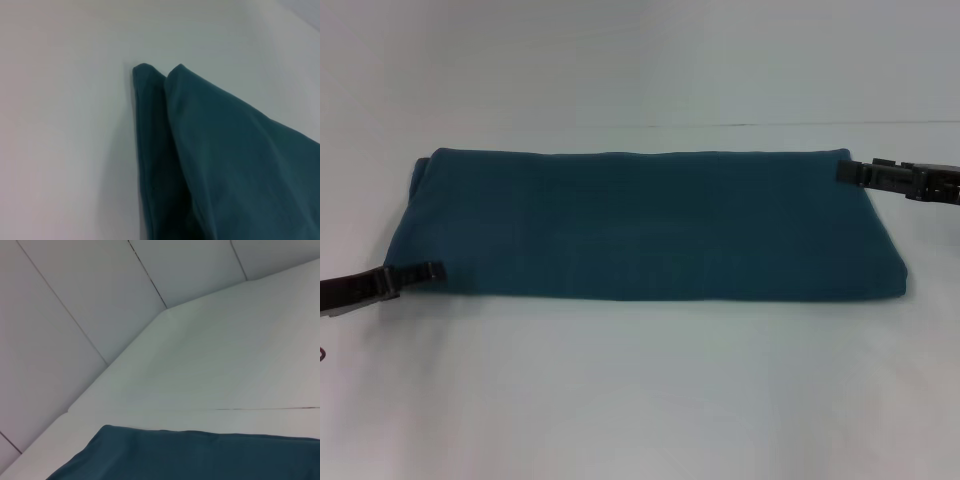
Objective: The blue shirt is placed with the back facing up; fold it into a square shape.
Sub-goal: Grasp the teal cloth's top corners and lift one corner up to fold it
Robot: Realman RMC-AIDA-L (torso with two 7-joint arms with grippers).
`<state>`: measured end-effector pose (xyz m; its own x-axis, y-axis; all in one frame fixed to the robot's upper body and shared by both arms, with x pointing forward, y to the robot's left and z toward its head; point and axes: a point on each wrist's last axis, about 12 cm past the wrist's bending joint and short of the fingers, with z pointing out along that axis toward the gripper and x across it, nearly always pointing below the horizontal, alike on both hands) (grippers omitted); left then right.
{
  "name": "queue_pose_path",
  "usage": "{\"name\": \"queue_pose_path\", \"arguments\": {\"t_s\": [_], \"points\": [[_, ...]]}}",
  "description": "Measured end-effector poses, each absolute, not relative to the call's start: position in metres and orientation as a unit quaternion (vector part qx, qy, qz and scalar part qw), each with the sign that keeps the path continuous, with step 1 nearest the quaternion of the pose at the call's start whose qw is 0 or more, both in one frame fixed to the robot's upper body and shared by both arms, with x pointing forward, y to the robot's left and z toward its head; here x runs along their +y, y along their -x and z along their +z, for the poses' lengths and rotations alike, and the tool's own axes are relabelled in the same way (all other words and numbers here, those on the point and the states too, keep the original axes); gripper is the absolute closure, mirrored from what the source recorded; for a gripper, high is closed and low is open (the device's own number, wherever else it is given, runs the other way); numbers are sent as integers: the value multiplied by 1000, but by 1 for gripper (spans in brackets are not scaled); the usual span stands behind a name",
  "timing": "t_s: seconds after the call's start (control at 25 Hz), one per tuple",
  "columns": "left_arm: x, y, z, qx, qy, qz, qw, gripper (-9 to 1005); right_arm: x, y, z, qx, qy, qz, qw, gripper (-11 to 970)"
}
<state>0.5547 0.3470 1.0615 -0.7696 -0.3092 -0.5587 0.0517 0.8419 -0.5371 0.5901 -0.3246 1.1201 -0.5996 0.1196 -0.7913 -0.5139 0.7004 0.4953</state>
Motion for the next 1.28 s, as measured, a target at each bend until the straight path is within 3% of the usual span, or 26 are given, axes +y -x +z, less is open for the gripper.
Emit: {"name": "queue_pose_path", "arguments": {"t_s": [0.88, 1.28], "points": [[339, -573, 1070, 900, 54, -264, 344, 119, -324, -590, 1119, 816, 119, 367, 431, 40], [346, -573, 1068, 898, 70, -244, 360, 429, -324, -588, 1118, 816, 118, 369, 429, 41]]}}
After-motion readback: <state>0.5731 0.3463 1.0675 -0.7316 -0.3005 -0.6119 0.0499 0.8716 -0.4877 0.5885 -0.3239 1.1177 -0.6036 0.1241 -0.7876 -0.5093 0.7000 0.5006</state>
